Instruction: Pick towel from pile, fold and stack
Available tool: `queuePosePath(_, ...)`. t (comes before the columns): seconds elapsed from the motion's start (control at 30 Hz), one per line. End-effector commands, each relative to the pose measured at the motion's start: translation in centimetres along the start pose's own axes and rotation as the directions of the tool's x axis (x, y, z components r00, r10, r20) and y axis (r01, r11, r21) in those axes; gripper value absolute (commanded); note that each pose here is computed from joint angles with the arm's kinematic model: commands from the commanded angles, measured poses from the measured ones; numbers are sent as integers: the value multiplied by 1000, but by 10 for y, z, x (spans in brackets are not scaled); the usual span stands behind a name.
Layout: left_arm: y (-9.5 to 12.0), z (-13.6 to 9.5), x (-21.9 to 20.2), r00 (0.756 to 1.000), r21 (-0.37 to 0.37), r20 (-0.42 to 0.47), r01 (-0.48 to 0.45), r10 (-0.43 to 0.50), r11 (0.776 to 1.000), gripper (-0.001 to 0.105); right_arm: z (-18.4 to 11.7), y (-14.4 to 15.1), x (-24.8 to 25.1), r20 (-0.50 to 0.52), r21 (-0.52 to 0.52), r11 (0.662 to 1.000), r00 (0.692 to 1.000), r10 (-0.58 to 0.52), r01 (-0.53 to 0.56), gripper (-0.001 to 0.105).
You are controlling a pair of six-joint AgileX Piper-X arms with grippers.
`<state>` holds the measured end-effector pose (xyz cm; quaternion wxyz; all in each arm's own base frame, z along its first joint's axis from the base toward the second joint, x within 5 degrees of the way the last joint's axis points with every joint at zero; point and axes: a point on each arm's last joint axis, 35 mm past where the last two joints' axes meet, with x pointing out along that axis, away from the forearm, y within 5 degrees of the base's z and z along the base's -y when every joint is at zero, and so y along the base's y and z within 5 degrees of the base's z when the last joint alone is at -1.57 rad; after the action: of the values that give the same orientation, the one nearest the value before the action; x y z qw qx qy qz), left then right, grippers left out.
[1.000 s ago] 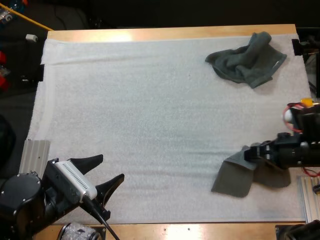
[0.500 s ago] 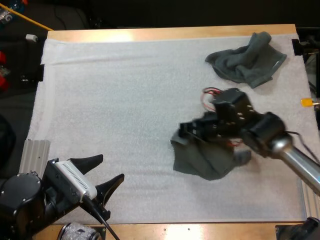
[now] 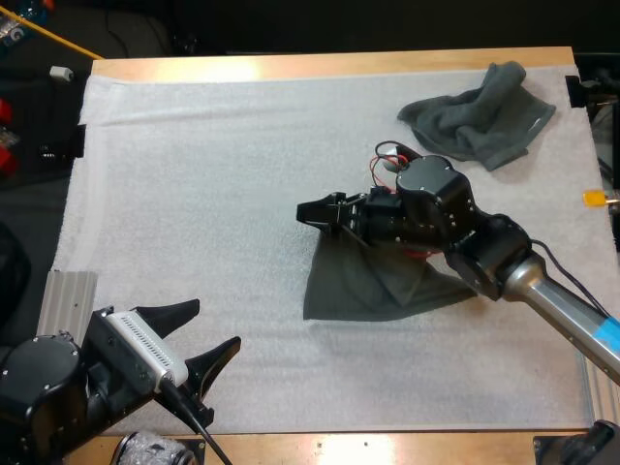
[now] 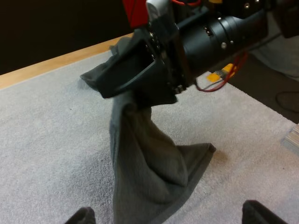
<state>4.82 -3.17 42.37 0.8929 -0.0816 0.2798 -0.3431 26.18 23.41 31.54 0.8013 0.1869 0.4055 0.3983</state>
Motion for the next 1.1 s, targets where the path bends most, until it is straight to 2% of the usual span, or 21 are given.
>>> queuePosePath(0.0, -1, 1, 0, 1000, -5, -2, 12, -12, 1000, 62, -4, -2, -4, -30, 3, 999, 998, -47, 47, 72)
queuePosePath(0.1, -1, 1, 0, 1000, -5, -2, 12, -12, 1000, 62, -16, -11, -6, -121, -12, 988, 981, -152, 152, 72)
queuePosePath(0.2, -1, 1, 0, 1000, -5, -2, 12, -12, 1000, 62, -26, -18, -9, -183, -31, 967, 950, -253, 252, 72)
queuePosePath(0.4, -1, 1, 0, 1000, -5, -2, 12, -12, 1000, 62, -35, -25, -13, -242, -124, 931, 900, -363, 342, 72)
queuePosePath(0.5, -1, 0, 0, 1000, -8, -8, 11, -12, 1000, 62, -42, -28, -17, -305, -166, 919, 868, -393, 358, 71)
queuePosePath(0.6, -1, 0, 0, 1000, -8, -8, 11, -12, 1000, 62, -51, -32, -23, -378, -229, 895, 813, -444, 382, 67)
queuePosePath(0.73, -1, 0, 0, 1000, -8, -8, 11, -11, 1000, 62, -63, -38, -37, -449, -335, 815, 680, -580, 474, 54)
queuePosePath(0.83, 0, -1, 1, 1000, -11, -13, 11, -11, 1000, 62, -67, -38, -49, -452, -411, 755, 605, -655, 510, 52)
queuePosePath(0.97, 2, -3, 4, 1000, -17, -25, 9, -9, 1000, 62, -65, -33, -66, -389, -479, 684, 566, -727, 550, 52)
queuePosePath(1.07, 4, -5, 7, 999, -27, -39, 6, -7, 1000, 62, -63, -28, -77, -337, -492, 658, 572, -748, 570, 52)
